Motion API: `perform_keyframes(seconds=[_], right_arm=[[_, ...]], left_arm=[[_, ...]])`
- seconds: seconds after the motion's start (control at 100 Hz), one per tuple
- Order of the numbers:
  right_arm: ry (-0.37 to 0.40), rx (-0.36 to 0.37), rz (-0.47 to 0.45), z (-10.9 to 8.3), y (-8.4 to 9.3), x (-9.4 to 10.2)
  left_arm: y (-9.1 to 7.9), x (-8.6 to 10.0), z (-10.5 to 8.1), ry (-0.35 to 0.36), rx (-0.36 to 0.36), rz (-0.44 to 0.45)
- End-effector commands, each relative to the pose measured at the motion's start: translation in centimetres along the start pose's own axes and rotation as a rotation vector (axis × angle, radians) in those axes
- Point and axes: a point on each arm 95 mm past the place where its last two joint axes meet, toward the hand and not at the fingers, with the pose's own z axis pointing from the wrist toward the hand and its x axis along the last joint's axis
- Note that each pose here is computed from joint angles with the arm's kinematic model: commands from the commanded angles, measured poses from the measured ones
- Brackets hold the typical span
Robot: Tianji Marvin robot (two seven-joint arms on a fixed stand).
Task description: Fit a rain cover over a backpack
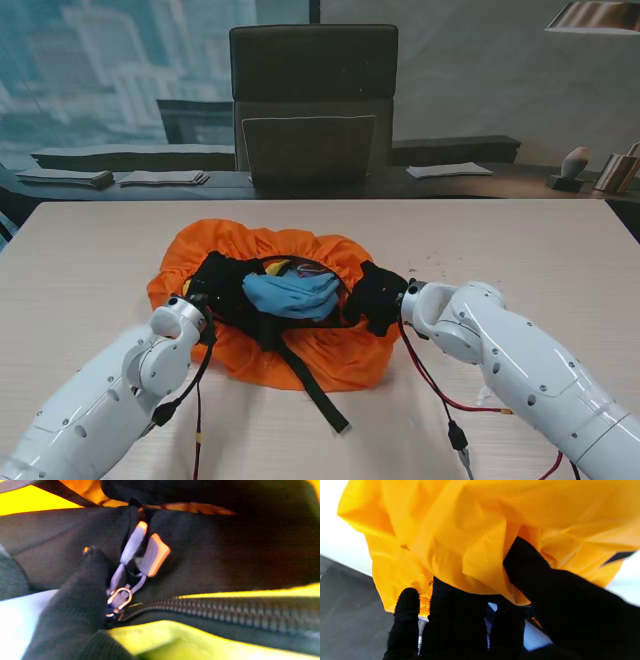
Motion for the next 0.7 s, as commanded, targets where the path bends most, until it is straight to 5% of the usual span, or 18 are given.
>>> perform_keyframes(seconds=[0.0, 0.14, 0.43, 0.69], right_arm=[[0.022, 0.011, -0.020, -0.5, 0.5, -0.1], [0.057, 0.017, -0.016, -1.8, 1.2, -0.3], [0.155, -0.104, 0.010, -4.1, 2.5, 0.4], [0.278, -0.198, 0.005, -5.8, 3.6, 2.5]], left_arm=[[-0.3, 0.0, 0.4, 0.016, -0.013, 0.023], [-0.4, -0.3, 1.2, 0.039, -0.032, 0.096], [-0.8, -0.4, 2.9, 0.040, -0.042, 0.168], [-3.2, -0.3, 3.8, 0.012, 0.005, 0.194]])
